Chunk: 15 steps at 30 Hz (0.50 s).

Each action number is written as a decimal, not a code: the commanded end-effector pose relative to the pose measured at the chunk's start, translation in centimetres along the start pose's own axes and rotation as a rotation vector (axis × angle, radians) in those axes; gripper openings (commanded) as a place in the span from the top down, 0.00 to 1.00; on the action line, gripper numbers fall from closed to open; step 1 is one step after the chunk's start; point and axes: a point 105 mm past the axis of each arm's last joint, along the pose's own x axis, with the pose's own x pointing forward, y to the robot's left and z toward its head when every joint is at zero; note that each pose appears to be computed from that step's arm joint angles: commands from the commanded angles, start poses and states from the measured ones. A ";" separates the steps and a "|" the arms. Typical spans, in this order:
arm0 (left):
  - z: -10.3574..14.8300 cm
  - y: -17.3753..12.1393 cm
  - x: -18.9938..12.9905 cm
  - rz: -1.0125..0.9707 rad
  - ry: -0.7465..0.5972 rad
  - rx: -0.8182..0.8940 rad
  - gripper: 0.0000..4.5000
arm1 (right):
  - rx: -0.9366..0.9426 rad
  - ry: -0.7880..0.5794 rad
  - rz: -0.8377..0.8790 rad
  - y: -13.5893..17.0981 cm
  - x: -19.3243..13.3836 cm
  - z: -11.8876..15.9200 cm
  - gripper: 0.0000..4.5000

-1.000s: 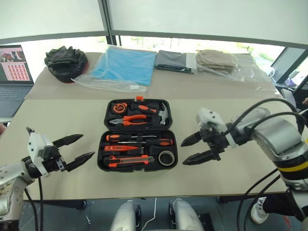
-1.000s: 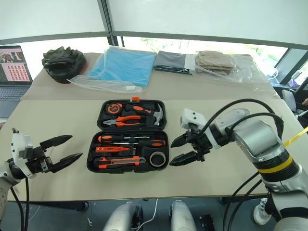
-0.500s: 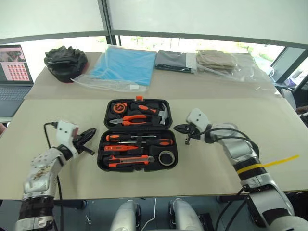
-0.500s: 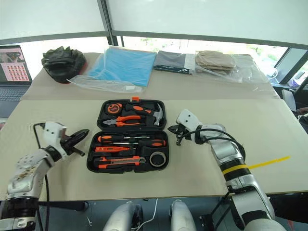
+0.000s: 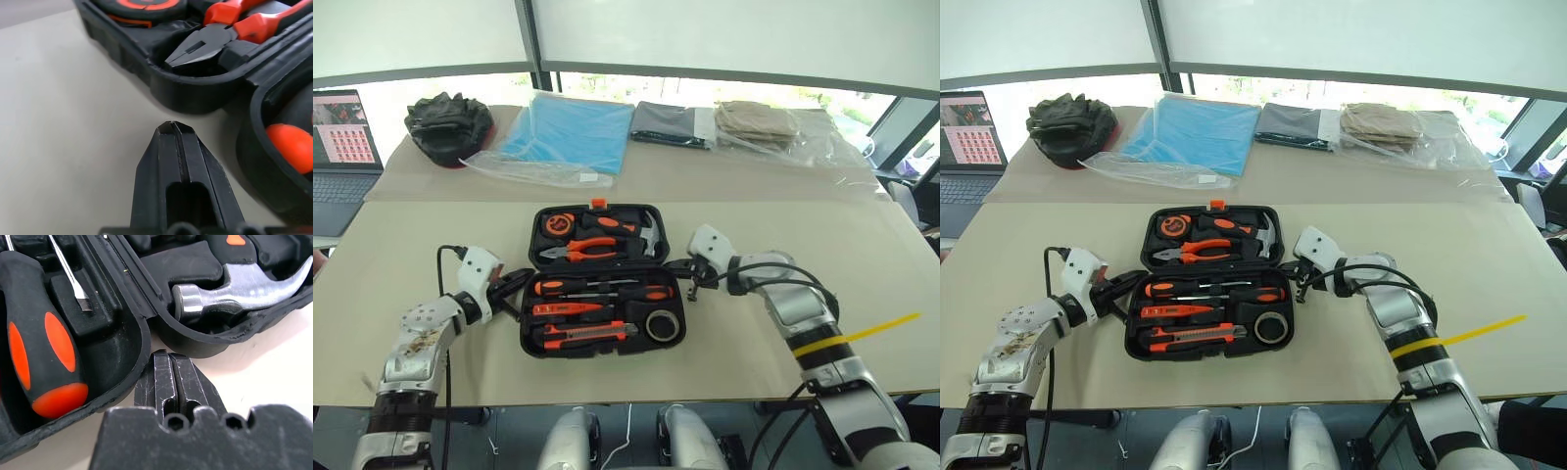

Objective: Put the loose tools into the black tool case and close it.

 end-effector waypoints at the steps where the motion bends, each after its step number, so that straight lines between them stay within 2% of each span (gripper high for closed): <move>1: 0.3 -2.4 0.2 -0.096 -0.022 -0.005 1.00 | -0.015 -0.039 0.069 1.9 -0.1 1.4 1.00; 10: -0.4 -2.4 -1.5 -0.068 -0.010 -0.069 1.00 | 0.048 -0.021 0.046 3.9 -1.3 1.1 1.00; 15: -0.3 0.5 -3.3 0.035 -0.001 -0.119 1.00 | 0.088 -0.018 -0.075 1.6 -3.2 0.9 1.00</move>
